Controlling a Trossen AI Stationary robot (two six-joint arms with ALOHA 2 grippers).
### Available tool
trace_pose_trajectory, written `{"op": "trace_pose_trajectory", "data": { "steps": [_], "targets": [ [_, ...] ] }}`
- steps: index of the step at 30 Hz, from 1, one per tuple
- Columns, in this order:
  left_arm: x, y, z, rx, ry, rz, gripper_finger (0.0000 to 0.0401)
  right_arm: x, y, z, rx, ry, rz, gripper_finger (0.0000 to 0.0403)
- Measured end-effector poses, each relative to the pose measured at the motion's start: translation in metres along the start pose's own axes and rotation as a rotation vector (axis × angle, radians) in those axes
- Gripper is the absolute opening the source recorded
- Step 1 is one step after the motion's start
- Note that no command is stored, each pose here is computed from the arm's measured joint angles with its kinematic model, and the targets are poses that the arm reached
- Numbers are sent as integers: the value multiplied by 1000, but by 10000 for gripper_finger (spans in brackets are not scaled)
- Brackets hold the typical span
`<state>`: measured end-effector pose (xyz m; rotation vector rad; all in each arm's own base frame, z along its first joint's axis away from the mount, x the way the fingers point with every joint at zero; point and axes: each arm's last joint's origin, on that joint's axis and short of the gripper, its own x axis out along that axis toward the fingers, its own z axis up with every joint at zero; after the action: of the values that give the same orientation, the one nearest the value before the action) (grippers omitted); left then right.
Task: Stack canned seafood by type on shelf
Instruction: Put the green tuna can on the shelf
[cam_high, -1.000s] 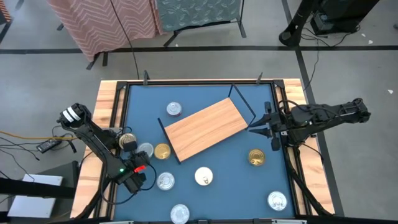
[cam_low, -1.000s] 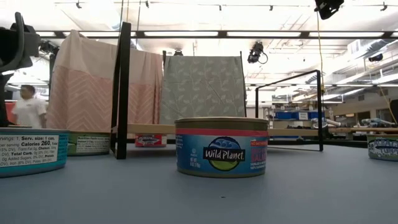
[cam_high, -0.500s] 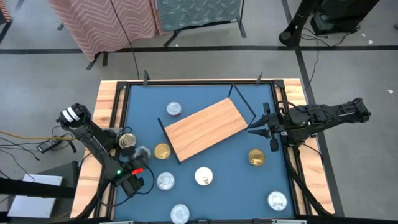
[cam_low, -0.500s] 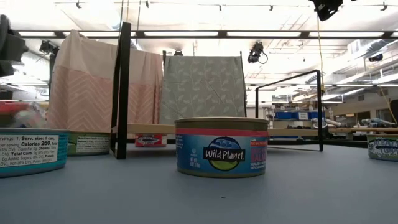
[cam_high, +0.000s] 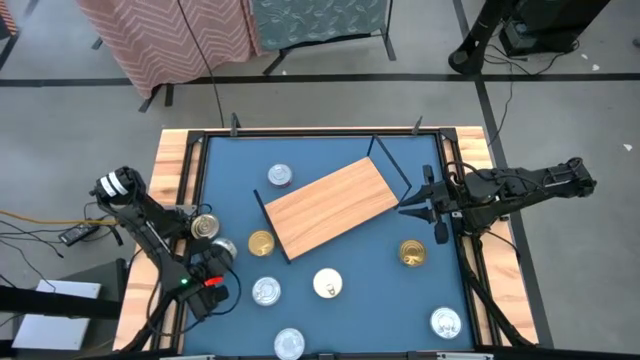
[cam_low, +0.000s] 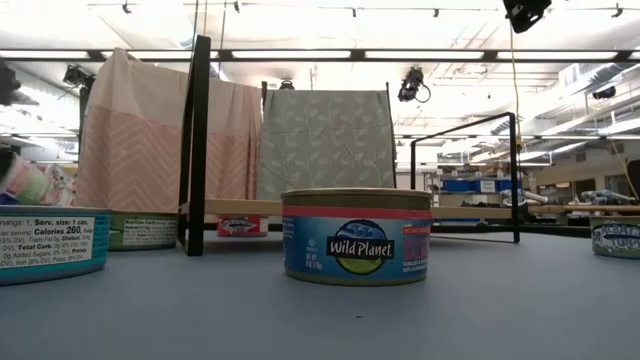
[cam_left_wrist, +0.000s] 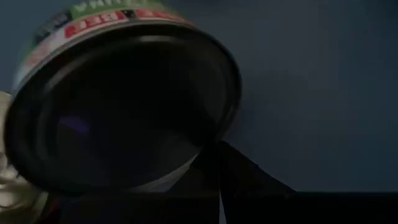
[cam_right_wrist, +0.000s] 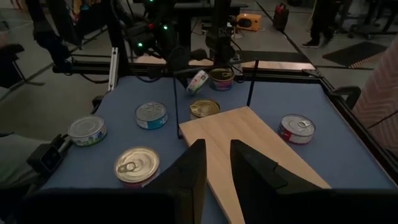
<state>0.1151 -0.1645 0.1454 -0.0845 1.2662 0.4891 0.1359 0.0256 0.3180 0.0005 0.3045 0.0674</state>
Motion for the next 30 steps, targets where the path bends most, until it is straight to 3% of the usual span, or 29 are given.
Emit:
{"op": "trace_pose_trajectory", "data": {
  "steps": [16,24,30],
  "targets": [
    [9,1,-7,-6,17,-34,0,-1,4,2,15,-17,36,87],
    [-22,-15,-6,18,25,-104,4,-1,7,2,10,-20,49,87],
    [-49,-17,1,46,26,-62,5,-1,7,2,6,-22,45,87]
  ]
}}
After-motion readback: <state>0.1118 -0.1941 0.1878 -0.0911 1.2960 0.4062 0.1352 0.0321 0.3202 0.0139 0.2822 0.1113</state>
